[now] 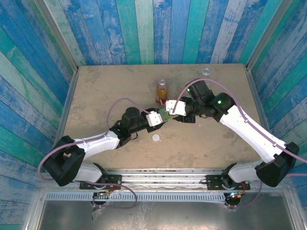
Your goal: Screw on the bottle caps
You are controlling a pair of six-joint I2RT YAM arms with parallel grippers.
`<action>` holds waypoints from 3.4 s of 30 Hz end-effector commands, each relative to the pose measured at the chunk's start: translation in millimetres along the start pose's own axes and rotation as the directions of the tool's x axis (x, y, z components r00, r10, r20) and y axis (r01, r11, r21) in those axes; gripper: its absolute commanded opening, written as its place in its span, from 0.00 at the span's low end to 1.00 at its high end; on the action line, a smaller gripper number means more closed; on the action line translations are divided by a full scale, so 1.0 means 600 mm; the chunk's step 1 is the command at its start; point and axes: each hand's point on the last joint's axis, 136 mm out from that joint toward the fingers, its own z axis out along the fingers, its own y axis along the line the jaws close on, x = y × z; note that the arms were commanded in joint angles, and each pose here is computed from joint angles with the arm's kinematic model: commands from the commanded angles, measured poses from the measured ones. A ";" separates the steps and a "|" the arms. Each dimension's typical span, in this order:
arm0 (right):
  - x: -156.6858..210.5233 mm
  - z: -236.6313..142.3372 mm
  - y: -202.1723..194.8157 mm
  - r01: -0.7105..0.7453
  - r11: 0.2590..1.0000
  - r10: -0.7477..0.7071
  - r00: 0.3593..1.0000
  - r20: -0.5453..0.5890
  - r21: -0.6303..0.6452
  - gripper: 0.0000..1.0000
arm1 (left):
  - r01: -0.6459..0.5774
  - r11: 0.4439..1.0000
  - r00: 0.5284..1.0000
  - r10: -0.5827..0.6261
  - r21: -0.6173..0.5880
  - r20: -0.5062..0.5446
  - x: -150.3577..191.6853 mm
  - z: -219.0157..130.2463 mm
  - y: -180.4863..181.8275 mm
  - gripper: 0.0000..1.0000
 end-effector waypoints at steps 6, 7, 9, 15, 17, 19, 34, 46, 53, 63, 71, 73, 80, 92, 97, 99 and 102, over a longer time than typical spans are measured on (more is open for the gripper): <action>-0.009 -0.005 0.005 0.016 1.000 -0.016 1.000 0.004 -0.026 0.45 | -0.025 1.000 0.999 0.025 0.006 0.042 -0.029 -0.010 0.003 0.59; -0.010 -0.006 0.003 0.016 1.000 -0.016 1.000 0.005 -0.021 0.46 | -0.025 1.000 0.999 0.025 0.008 0.040 -0.029 -0.009 0.003 0.59; -0.011 -0.006 0.000 0.016 1.000 -0.015 1.000 0.004 -0.012 0.47 | -0.026 1.000 0.999 0.026 0.013 0.034 -0.026 -0.008 0.001 0.59; -0.014 -0.002 -0.004 0.013 1.000 -0.013 1.000 0.003 -0.006 0.45 | -0.033 0.999 0.999 0.033 0.017 0.029 -0.027 -0.009 0.000 0.59; -0.014 0.001 -0.004 0.014 1.000 -0.014 1.000 0.002 -0.008 0.44 | -0.036 0.999 0.999 0.036 0.018 0.024 -0.025 -0.008 0.000 0.59; -0.015 0.002 -0.002 0.013 1.000 -0.013 1.000 0.002 -0.012 0.44 | -0.037 0.999 0.999 0.036 0.023 0.014 -0.021 -0.006 -0.001 0.59; -0.016 0.002 -0.012 -0.132 0.991 0.132 0.991 -0.002 0.022 0.26 | -0.037 0.999 0.999 0.037 -0.008 0.019 -0.024 0.000 0.009 0.59; -0.027 -0.018 -0.060 -0.982 0.155 0.973 0.133 0.188 -0.107 0.22 | -0.057 0.996 0.997 0.061 -0.064 0.049 -0.041 0.016 0.035 0.59; -0.026 -0.054 -0.045 -0.877 0.474 0.864 0.445 0.234 -0.082 0.47 | -0.072 0.996 0.996 0.074 -0.045 0.058 -0.040 0.009 0.025 0.59; -0.020 -0.109 -0.005 -0.291 0.951 0.267 0.944 0.194 0.107 0.58 | -0.167 0.985 0.983 0.170 -0.037 0.071 -0.051 -0.010 0.017 0.56; -0.013 -0.094 0.019 0.235 0.956 -0.243 0.970 0.026 0.175 0.63 | -0.185 0.981 0.981 0.180 0.063 0.067 -0.053 -0.014 -0.007 0.57; -0.014 -0.087 0.015 0.269 0.948 -0.274 0.962 0.005 0.171 0.63 | -0.185 0.980 0.981 0.180 0.070 0.074 -0.055 -0.015 -0.010 0.58; -0.013 -0.056 0.015 0.275 0.954 -0.275 0.961 -0.016 0.116 0.58 | -0.180 0.981 0.981 0.174 0.077 0.087 -0.059 -0.016 -0.011 0.57; -0.004 -0.027 0.030 0.243 0.969 -0.243 0.970 -0.020 0.047 0.43 | -0.174 0.982 0.981 0.167 0.070 0.094 -0.064 -0.015 -0.007 0.57; -0.002 -0.024 0.030 0.238 0.970 -0.237 0.971 -0.025 0.043 0.43 | -0.167 0.983 0.982 0.159 0.076 0.101 -0.068 -0.015 -0.007 0.57; -0.002 -0.024 0.029 0.237 0.970 -0.236 0.971 -0.026 0.045 0.43 | -0.163 0.983 0.983 0.155 0.080 0.102 -0.068 -0.014 -0.008 0.57; -0.002 -0.023 0.032 0.233 0.972 -0.233 0.972 -0.021 0.037 0.43 | -0.163 0.983 0.983 0.154 0.084 0.102 -0.068 -0.013 -0.009 0.57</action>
